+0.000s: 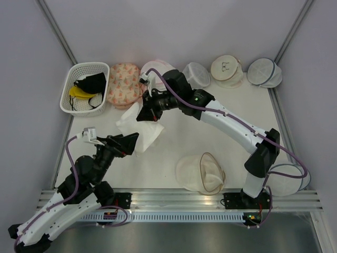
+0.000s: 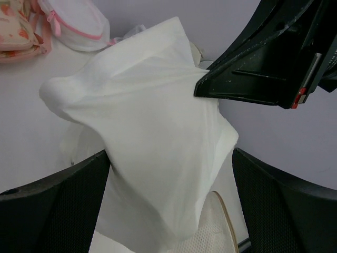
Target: Unzip the laundry bag and remove the bra
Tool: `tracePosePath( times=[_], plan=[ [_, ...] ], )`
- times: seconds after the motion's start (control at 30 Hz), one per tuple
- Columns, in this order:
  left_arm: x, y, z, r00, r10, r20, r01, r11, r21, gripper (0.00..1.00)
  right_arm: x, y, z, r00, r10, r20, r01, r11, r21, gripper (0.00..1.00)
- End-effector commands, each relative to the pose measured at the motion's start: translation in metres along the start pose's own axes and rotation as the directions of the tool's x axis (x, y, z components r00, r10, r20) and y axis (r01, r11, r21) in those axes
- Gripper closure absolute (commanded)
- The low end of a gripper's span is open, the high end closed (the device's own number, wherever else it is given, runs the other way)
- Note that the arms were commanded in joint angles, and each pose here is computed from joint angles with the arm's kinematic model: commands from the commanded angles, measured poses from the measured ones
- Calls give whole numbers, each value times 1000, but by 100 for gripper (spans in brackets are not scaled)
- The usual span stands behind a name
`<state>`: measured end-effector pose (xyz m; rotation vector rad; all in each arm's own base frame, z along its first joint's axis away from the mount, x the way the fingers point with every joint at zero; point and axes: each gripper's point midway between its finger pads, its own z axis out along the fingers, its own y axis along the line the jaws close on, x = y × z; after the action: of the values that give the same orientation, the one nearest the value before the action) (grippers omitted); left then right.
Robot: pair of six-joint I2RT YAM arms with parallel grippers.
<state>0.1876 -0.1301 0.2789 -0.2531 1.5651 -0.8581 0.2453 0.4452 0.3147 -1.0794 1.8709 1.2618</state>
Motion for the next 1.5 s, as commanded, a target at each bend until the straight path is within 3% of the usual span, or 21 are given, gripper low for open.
tracePosePath(
  times=[0.0,0.3,0.37,0.5,0.53,0.67,0.83,0.9,0.93,0.97,1.03,1.1,1.33,1.47],
  plan=[
    [-9,-20,3,999,-20,30,17,996,83,0,-16,33,-17,998,-30,57,37,992,-124,100],
    [-4,-31,10,998,-54,21,51,991,124,1,-11,51,-29,998,-15,68,28,982,-188,100],
    [-4,-37,10,998,-52,18,48,987,155,11,-10,48,-30,998,-12,67,23,985,-171,100],
    [-3,-41,9,999,-39,7,37,983,178,53,-8,48,-31,998,-10,66,21,987,-158,100],
    [-4,-41,9,999,-39,8,37,984,177,68,-8,47,-31,998,-8,68,19,988,-154,100],
    [-6,-38,8,999,-44,8,42,987,156,96,-9,44,-34,997,-12,75,21,993,-116,100],
    [-6,-28,12,1000,-19,-6,19,997,77,98,-6,31,-44,997,-14,80,14,1000,-9,98],
    [-8,-29,17,1000,-4,-11,4,999,49,98,-4,24,-48,997,-11,74,7,999,49,79],
    [-10,-23,19,1000,5,-4,-5,1000,7,98,0,18,-54,998,-8,63,2,995,103,55],
    [-12,-23,23,1000,17,-7,-17,1000,-17,98,2,14,-58,998,-6,59,-2,991,133,44],
    [-21,-22,28,999,34,17,-32,998,-58,98,7,6,-69,999,-8,54,-3,977,212,26],
    [-24,-15,35,997,64,31,-60,991,-117,98,16,0,-77,999,-3,45,-9,966,258,19],
    [-53,-6,60,968,230,103,-194,941,-278,98,30,2,-121,997,-23,76,-8,927,374,14],
    [-94,-3,76,926,337,173,-263,900,-346,98,42,9,-137,995,-23,95,-15,923,385,14]
  ],
)
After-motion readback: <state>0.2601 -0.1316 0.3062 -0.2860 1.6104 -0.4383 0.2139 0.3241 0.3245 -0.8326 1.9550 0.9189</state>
